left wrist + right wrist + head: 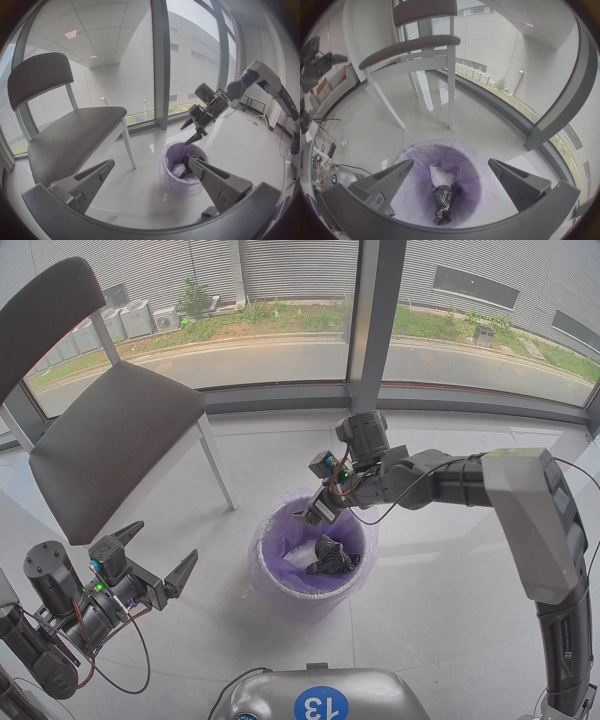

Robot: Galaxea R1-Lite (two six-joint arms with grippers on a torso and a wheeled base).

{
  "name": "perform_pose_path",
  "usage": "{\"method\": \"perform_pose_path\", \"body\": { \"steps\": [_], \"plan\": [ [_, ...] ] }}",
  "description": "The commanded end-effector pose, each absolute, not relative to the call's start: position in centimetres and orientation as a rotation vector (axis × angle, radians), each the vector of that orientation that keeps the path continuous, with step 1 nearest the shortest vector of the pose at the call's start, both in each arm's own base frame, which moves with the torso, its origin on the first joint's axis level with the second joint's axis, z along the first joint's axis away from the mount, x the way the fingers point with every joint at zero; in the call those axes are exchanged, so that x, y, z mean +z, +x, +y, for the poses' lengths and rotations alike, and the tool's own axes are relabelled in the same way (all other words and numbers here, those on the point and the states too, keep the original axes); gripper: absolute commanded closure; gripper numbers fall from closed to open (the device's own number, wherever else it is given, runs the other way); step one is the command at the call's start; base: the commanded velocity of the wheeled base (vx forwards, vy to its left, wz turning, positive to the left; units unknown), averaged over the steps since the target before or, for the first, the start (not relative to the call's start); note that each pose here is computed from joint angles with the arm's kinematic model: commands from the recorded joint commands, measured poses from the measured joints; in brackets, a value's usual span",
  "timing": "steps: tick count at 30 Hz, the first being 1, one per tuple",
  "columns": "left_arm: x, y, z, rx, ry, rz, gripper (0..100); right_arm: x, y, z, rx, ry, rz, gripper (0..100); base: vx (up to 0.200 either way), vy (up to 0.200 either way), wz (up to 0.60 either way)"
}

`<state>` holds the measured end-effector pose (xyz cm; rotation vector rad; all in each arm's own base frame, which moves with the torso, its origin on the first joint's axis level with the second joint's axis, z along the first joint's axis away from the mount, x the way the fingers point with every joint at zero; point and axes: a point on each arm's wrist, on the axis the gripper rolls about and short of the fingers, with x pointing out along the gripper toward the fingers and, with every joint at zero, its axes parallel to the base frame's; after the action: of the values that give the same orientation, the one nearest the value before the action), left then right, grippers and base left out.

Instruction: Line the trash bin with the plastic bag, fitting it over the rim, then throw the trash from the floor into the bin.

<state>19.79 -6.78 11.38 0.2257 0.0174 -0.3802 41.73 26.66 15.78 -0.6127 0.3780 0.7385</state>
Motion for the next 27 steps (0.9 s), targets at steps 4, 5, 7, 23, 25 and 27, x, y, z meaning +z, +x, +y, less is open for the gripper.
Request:
{"method": "perform_pose_path", "body": {
  "steps": [4,5,7,23,25,27],
  "plan": [
    [11.6,19.2,-7.1,-0.4,0.223,-0.001,0,23.2,38.1,23.5,0.638,-0.627,0.36,0,0.0,0.0,0.0],
    [11.5,19.1,-7.1,-0.406,0.224,0.005,0,24.0,37.2,22.6,0.619,-0.637,0.388,0,0.0,0.0,0.0],
    [11.4,18.9,-7.3,-0.42,0.225,0.011,0,24.6,36.3,21.5,0.589,-0.641,0.404,0,0.0,0.0,0.0],
    [9.6,17.8,-8.1,-0.514,0.242,0.099,0,23.9,30.0,14.9,0.359,-0.453,0.474,0,0.0,0.0,0.0],
    [9.3,17.9,-8.2,-0.518,0.243,0.117,0,23.7,29.8,14.4,0.348,-0.444,0.458,0,0.0,0.0,0.0],
    [8.6,18.2,-8.2,-0.518,0.231,0.157,0,23.1,29.5,13.9,0.336,-0.434,0.44,0,0.0,0.0,0.0]
  ]
}}
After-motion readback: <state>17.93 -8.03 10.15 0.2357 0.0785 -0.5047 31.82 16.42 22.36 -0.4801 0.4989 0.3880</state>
